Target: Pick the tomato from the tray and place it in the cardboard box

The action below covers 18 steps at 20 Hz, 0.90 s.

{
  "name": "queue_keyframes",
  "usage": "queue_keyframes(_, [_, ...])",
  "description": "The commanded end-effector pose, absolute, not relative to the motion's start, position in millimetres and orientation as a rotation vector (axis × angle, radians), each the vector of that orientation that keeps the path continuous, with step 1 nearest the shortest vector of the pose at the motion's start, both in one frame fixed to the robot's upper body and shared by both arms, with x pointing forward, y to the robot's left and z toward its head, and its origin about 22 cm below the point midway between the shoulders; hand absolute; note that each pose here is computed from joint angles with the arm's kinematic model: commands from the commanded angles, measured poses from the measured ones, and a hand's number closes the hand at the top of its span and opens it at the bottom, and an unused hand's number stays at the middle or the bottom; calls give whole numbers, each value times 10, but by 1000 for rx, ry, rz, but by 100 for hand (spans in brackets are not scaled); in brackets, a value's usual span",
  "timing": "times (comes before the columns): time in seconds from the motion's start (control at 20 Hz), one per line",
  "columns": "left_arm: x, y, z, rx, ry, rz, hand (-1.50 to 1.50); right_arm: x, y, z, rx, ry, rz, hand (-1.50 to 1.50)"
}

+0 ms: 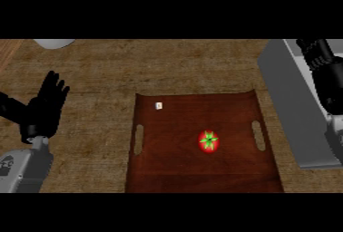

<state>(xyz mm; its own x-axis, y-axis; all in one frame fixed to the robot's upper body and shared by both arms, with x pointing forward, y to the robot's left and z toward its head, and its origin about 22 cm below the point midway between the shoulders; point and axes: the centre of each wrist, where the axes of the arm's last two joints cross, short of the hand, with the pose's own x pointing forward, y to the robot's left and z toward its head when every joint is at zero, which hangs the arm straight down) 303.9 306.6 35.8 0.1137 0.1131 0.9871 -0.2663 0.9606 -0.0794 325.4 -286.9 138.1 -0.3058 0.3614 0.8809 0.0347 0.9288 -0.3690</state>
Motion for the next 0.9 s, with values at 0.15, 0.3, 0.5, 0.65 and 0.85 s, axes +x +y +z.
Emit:
queue_keyframes(0.15, [3076,3105,771,203,-1641,-199,0,3073,-2751,1892,-245,-2027,286,-150])
queue_keyframes(0.3, [2987,2874,693,139,-1693,-408,0,2982,-3056,1832,-560,-1823,617,-150])
queue_keyframes(0.5, [2851,2817,636,120,-1732,-519,0,2554,-2874,1488,-466,-1919,505,-150])
queue_keyframes(0.65, [2854,2704,658,124,-1740,-522,0,2372,-2973,1318,-498,-1950,731,-150])
queue_keyframes(0.85, [2822,2704,580,92,-1749,-510,0,2307,-2852,1534,-556,-1949,947,-150])
